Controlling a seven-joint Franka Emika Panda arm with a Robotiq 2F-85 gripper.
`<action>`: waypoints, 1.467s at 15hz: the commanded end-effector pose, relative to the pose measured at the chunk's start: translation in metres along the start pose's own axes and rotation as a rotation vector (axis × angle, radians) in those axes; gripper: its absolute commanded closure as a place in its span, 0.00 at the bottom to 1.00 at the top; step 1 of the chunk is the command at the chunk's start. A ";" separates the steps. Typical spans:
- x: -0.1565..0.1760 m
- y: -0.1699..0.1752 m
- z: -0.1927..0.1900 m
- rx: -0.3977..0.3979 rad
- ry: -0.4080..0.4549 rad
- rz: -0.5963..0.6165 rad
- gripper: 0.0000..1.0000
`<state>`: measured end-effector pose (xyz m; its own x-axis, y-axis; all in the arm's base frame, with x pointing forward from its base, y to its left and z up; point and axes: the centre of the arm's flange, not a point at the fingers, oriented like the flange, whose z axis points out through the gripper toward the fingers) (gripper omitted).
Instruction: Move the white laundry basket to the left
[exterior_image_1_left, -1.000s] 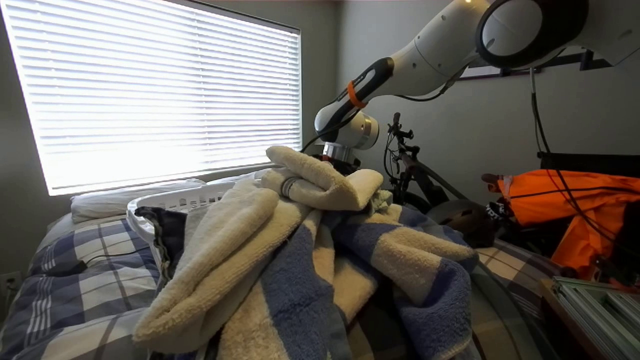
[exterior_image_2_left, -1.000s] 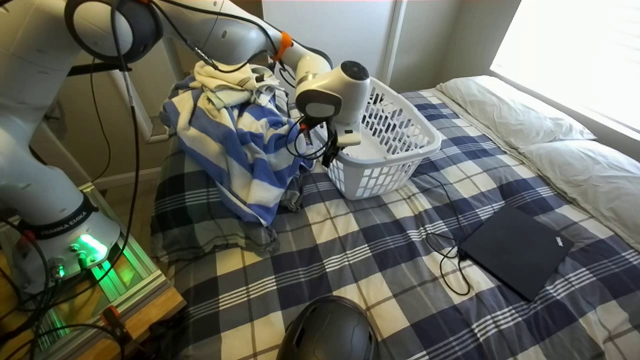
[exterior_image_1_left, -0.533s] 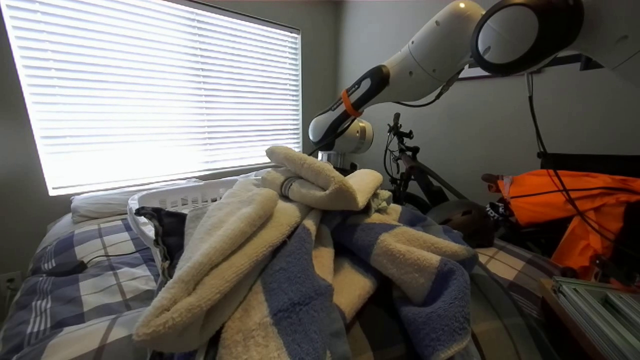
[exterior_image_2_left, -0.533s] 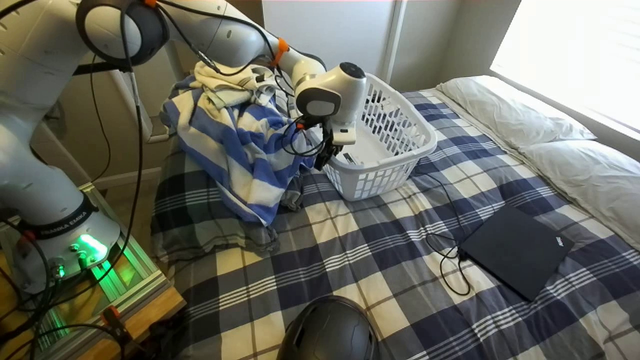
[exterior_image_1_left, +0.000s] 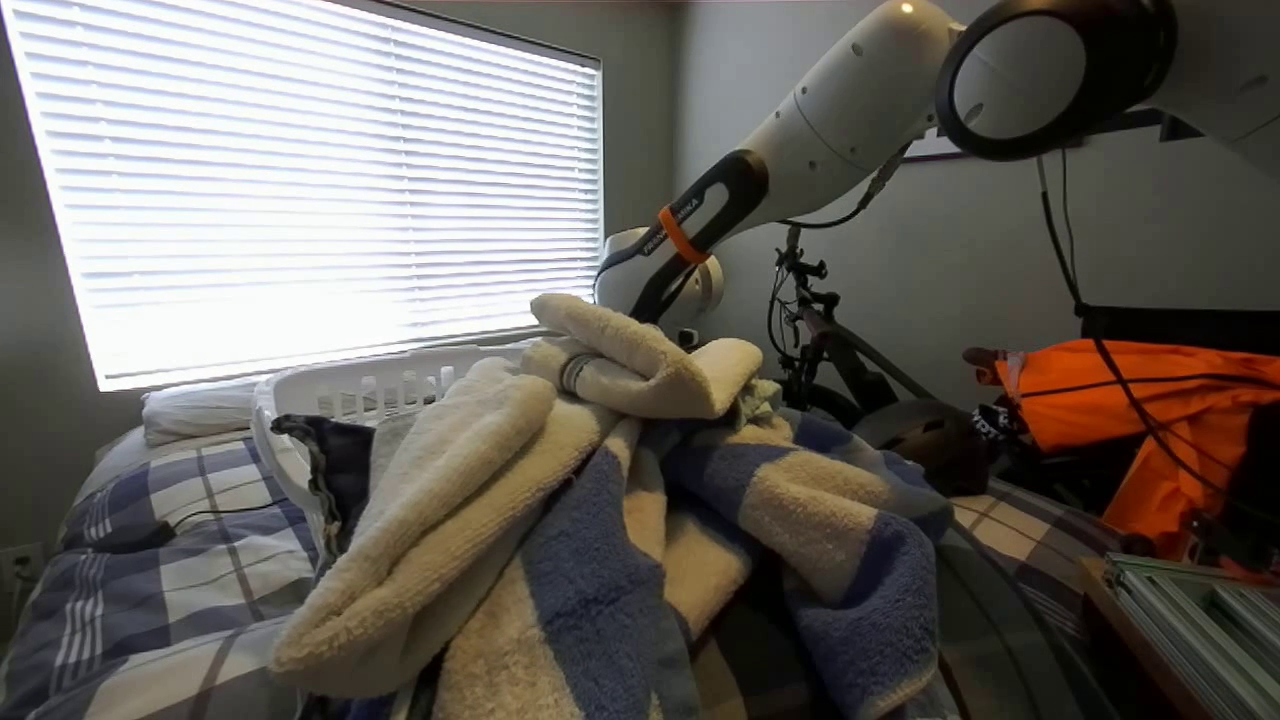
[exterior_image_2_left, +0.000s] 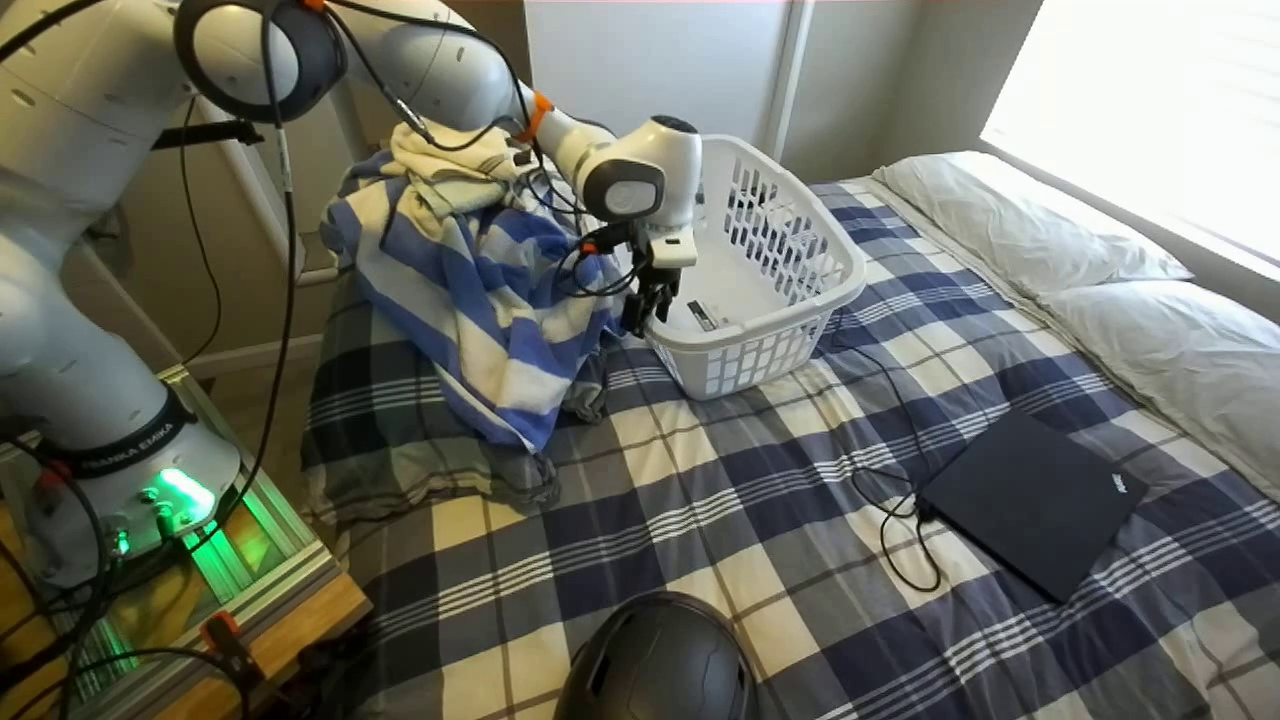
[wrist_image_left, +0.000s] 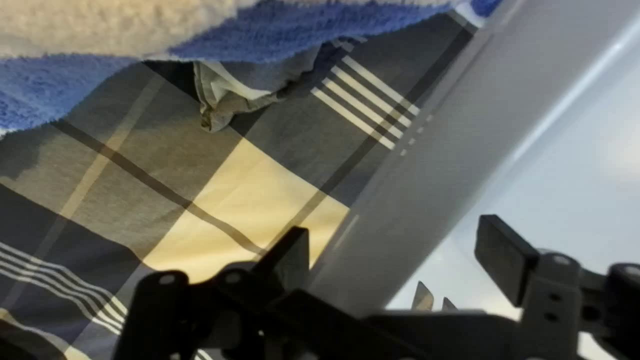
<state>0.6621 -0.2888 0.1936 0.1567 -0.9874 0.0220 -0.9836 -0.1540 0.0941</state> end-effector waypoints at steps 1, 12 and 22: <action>-0.028 -0.033 0.017 0.035 0.168 -0.039 0.00; -0.057 -0.034 -0.021 0.217 0.481 -0.080 0.00; -0.112 -0.017 -0.035 0.328 0.369 -0.103 0.00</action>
<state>0.6829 -0.2001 0.2222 0.2182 -0.8919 0.3960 -0.9399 -0.3013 -0.1606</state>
